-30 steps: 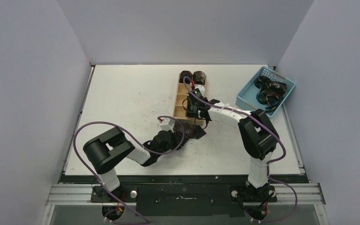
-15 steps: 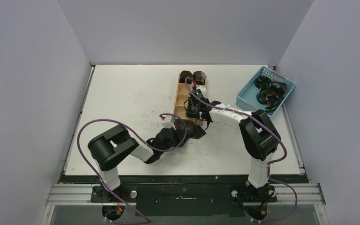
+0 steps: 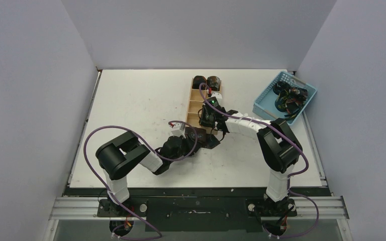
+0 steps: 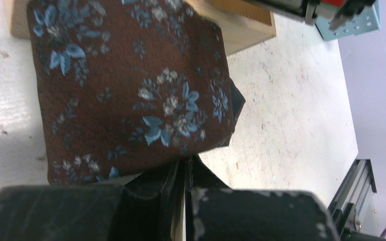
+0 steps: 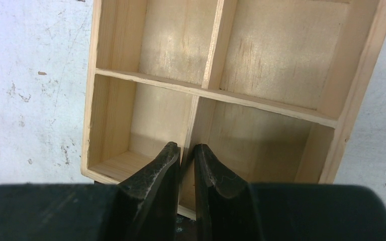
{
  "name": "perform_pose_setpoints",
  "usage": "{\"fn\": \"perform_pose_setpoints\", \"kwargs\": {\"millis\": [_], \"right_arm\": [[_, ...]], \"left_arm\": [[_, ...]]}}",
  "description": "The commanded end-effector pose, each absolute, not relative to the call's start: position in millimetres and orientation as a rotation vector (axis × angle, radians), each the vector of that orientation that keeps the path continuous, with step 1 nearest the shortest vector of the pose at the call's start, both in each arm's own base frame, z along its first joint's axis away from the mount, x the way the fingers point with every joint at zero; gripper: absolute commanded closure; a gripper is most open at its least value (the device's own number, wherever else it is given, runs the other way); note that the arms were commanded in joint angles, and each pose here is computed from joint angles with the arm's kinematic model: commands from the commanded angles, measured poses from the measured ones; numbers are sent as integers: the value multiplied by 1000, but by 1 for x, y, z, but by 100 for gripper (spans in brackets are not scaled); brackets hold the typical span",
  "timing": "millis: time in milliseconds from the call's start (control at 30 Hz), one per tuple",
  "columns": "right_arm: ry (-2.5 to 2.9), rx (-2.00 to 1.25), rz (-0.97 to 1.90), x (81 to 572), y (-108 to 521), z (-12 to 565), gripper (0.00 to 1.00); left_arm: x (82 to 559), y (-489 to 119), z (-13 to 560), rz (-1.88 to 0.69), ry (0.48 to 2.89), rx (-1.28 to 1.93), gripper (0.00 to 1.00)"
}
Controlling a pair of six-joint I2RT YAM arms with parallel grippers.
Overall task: Roll the ties
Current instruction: Pick up the tie at the center of the board.
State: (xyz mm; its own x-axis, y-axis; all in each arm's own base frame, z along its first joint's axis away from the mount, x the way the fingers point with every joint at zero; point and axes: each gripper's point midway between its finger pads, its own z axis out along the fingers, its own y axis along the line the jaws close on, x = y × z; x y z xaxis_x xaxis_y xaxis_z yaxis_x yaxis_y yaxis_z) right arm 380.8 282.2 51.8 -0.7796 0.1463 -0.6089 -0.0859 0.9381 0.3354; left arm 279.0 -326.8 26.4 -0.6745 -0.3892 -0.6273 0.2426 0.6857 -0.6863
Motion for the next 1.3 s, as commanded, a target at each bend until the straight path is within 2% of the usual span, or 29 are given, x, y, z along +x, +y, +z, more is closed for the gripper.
{"fn": "perform_pose_setpoints", "kwargs": {"millis": [0, 133, 300, 567, 700, 833, 867, 900, 967, 1000, 1033, 1067, 1100, 1167, 1267], "right_arm": [[2569, -20, 411, 349, 273, 25, 95], [2535, -30, 411, 359, 275, 39, 92], [2496, -48, 433, 366, 280, 57, 77], [2407, -41, 469, 381, 280, 102, 60], [2356, -28, 487, 383, 277, 127, 49], [2331, -29, 510, 373, 275, 136, 46], [2315, -36, 521, 369, 275, 139, 46], [2288, -34, 510, 368, 273, 142, 46], [2246, -65, 542, 360, 276, 150, 48], [2224, -81, 562, 358, 279, 152, 49], [2224, -105, 594, 353, 285, 152, 52], [2226, -123, 616, 348, 289, 150, 55], [2230, -138, 629, 345, 293, 146, 58], [2230, -164, 653, 338, 300, 140, 67], [2242, -198, 665, 333, 308, 131, 74]], "left_arm": [[263, -338, 45, -1117, 2030, -18, 100], [242, -335, 48, -1159, 2034, 39, 100], [226, -323, 46, -1183, 2042, 43, 98], [205, -316, 76, -1166, 2028, 108, 97], [209, -302, 88, -1067, 2039, 90, 95], [222, -272, 94, -863, 2093, -17, 93], [227, -261, 97, -806, 2082, -62, 89], [229, -253, 102, -777, 2069, -96, 79], [234, -238, 112, -748, 2037, -146, 53], [236, -232, 118, -746, 2012, -175, 37], [239, -224, 123, -745, 1985, -219, 17], [242, -218, 131, -777, 1934, -281, 8], [245, -211, 130, -785, 1910, -317, 1], [253, -202, 146, -899, 1794, -423, 4], [262, -195, 146, -979, 1782, -476, 4]]}}
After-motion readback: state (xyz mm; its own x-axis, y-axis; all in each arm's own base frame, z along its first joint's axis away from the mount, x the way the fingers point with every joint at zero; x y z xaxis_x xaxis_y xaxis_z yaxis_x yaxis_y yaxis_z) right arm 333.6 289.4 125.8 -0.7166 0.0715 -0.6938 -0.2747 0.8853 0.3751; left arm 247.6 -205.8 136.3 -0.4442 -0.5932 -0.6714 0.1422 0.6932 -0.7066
